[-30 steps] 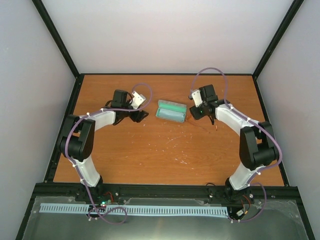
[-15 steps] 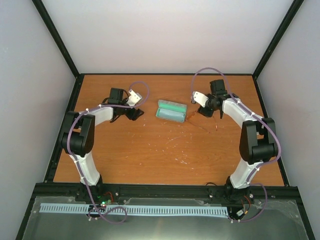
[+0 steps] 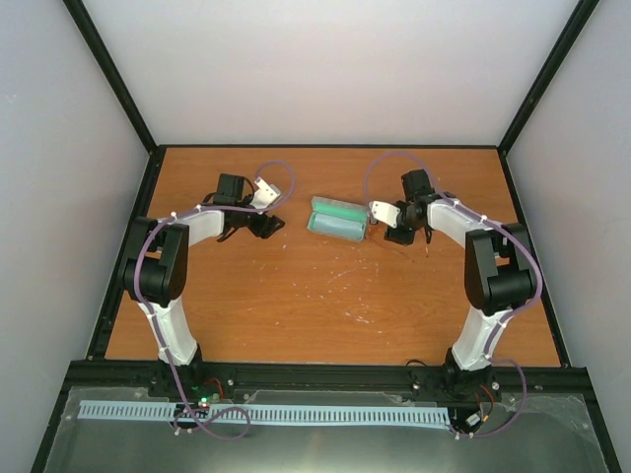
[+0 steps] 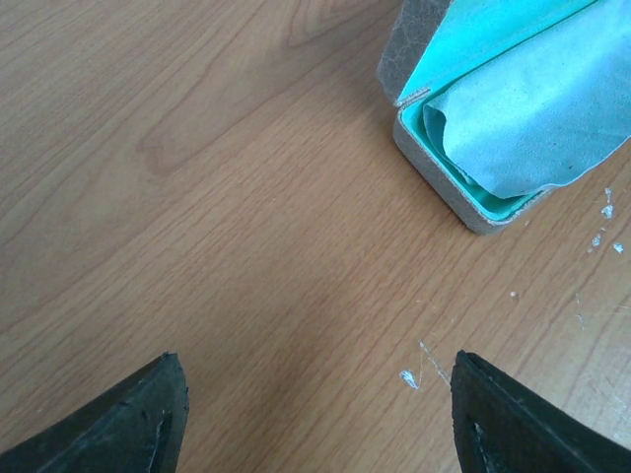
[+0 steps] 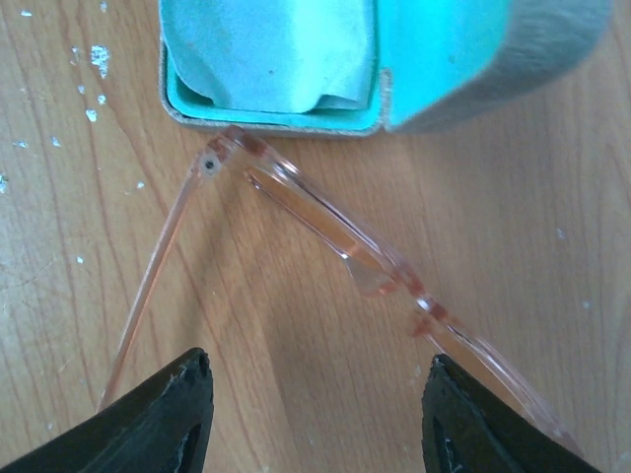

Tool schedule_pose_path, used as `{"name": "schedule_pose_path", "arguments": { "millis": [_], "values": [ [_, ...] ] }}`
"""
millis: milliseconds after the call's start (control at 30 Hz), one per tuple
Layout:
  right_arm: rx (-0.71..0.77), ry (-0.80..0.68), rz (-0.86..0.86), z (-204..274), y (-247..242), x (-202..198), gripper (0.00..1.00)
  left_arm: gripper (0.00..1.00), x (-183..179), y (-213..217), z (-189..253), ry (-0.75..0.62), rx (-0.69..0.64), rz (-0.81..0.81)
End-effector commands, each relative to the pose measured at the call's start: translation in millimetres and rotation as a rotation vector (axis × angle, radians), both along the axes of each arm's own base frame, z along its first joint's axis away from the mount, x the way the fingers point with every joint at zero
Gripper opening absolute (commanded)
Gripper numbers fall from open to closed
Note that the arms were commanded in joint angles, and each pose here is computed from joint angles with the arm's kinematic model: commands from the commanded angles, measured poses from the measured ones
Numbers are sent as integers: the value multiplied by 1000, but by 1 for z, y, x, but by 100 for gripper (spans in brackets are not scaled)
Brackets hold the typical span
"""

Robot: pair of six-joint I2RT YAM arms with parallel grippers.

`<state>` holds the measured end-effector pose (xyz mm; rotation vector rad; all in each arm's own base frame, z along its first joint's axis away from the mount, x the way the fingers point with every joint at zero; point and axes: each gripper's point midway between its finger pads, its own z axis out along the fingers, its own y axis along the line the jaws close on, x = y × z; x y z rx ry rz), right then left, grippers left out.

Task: Organize the sunglasses
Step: Pick up the sunglasses from the center of the board.

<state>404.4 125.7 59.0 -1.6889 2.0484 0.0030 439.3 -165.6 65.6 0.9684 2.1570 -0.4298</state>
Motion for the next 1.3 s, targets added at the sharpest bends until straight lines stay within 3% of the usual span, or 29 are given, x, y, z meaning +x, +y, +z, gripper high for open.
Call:
{"name": "schedule_pose_path", "arguments": {
  "millis": [0,500,967,1267],
  "values": [
    [-31,-17,46,-9,8,9,57,73,9,-2,13,-34,-24,-14],
    [-40,12,74,-30,12,20,55,73,11,-4,7,-15,-41,-5],
    [-30,-157,91,15,31,18,53,72,10,-4,5,-4,-44,-7],
    [-103,-165,141,4,28,29,54,72,9,-3,5,-5,-44,-1]
  ]
}}
